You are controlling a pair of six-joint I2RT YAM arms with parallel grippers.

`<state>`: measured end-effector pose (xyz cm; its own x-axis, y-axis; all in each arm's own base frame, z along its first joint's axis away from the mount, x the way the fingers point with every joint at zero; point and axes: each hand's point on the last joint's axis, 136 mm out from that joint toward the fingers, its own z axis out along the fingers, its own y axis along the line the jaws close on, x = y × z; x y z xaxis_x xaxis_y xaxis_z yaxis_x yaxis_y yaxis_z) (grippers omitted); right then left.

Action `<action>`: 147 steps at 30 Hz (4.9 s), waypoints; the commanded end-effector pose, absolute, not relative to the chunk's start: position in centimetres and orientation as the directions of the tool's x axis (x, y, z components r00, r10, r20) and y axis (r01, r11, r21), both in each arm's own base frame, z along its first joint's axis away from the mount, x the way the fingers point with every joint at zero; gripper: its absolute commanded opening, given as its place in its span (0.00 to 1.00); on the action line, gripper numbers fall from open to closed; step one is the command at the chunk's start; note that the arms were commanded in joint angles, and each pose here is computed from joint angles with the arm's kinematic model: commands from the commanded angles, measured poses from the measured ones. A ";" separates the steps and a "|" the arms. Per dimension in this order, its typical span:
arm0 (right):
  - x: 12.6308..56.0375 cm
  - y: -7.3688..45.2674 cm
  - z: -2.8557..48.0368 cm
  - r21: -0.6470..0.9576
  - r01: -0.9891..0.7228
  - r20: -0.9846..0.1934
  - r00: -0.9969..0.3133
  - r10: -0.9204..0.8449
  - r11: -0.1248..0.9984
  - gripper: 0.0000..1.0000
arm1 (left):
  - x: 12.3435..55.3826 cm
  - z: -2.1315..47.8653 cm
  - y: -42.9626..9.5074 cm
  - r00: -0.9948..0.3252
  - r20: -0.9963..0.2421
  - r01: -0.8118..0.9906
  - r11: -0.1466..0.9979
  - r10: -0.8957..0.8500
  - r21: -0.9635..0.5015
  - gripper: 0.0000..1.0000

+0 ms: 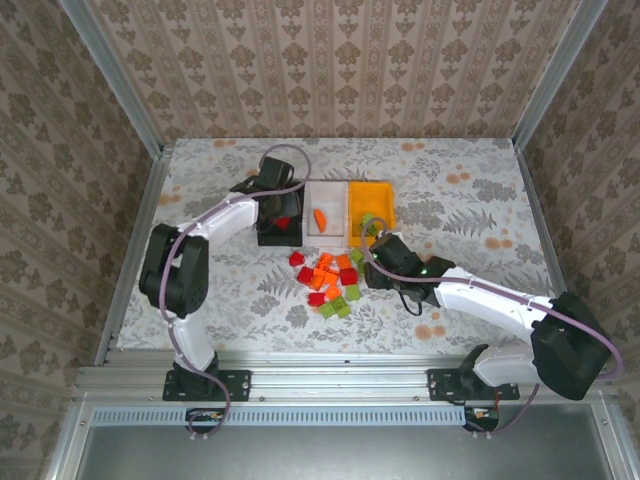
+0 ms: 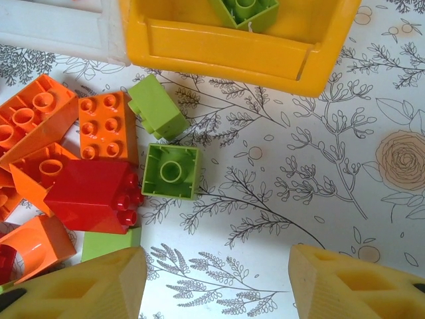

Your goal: Sort the legos into containers by color

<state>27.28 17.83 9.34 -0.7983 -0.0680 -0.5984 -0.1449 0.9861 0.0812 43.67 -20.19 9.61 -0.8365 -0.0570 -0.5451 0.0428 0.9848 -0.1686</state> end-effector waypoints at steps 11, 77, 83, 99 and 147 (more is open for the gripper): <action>26.5 18.8 10.5 0.085 -0.178 -0.600 -0.795 -0.093 0.980 0.60 | 41.6 18.8 -21.2 -0.753 -0.656 0.192 0.939 -0.044 -0.284 0.95; 21.7 29.1 3.0 0.017 -0.395 -0.398 -0.846 -0.356 0.919 0.34 | 19.0 8.8 -13.2 -0.734 -0.504 0.018 0.729 -0.455 -0.684 1.00; 22.4 28.6 8.3 0.004 -0.405 -0.494 -0.796 -0.350 0.914 0.32 | 19.3 9.2 -13.5 -0.729 -0.506 0.030 0.717 -0.460 -0.696 1.00; 43.0 19.1 12.8 -0.036 -0.118 -0.581 -0.806 -0.117 0.992 0.32 | 20.3 7.9 -19.7 -0.868 -0.403 0.083 0.714 -0.292 -0.696 1.00; 20.8 34.4 5.2 0.145 -0.350 -0.441 -0.860 -0.256 0.926 0.65 | 20.8 6.7 -13.2 -0.804 -0.385 -0.133 0.768 -0.453 -0.626 1.00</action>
